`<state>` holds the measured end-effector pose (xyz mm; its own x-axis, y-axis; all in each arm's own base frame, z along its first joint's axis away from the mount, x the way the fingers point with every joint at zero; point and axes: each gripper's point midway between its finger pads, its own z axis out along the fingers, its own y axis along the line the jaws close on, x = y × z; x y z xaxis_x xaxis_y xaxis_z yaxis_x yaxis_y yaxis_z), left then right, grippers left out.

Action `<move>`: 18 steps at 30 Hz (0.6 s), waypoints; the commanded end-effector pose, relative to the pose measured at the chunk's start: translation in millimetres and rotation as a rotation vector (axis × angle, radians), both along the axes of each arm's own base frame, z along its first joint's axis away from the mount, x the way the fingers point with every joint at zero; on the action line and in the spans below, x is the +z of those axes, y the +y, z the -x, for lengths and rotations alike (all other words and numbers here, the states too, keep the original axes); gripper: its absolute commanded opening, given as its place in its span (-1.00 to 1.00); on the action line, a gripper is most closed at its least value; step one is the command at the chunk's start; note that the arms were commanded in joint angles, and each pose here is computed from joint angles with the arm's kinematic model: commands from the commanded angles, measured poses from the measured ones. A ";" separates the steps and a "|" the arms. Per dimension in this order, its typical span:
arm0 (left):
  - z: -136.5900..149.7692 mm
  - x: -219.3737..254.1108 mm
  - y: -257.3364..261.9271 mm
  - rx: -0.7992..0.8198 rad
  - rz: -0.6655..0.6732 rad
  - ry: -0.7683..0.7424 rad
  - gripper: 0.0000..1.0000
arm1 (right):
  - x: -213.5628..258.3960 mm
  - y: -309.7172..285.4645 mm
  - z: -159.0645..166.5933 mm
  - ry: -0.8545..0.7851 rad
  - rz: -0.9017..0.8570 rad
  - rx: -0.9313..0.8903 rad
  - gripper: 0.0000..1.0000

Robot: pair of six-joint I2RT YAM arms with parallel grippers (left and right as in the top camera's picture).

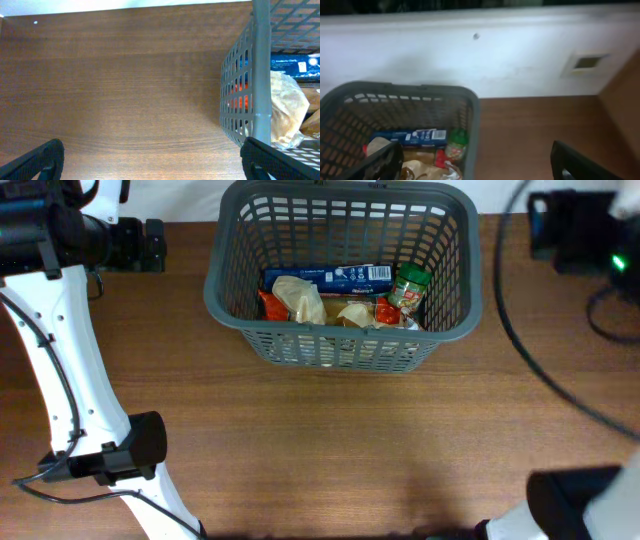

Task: Pack container

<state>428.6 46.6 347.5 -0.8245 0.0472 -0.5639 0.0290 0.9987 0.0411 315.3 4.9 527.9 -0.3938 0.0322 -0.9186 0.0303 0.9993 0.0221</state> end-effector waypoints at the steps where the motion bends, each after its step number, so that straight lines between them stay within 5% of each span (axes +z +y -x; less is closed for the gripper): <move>1: -0.1 0.3 -1.2 0.005 0.019 -0.003 0.99 | 54.4 -28.2 112.1 -0.227 0.018 -0.127 0.72; 3: -0.1 0.3 -1.2 0.005 0.019 -0.003 0.99 | 61.5 -37.1 176.7 -0.315 0.017 -0.163 0.72; 7: -0.1 0.3 -1.2 0.005 0.019 -0.003 0.99 | 35.3 -38.7 239.9 -0.318 -0.026 -0.166 0.74; 11: -0.1 0.3 -1.1 0.005 0.019 -0.003 0.99 | 15.4 -39.1 248.0 -0.280 -0.057 -0.176 1.00; 18: -0.1 0.3 -1.1 0.005 0.019 -0.003 0.99 | 14.6 -17.3 235.6 -0.264 -0.090 -0.056 0.98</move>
<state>428.6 46.6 347.5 -0.8245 0.0472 -0.5639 0.0290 0.9987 0.0411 77.3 -27.6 542.0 -0.1288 0.1197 -0.9844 0.1481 0.9839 0.1002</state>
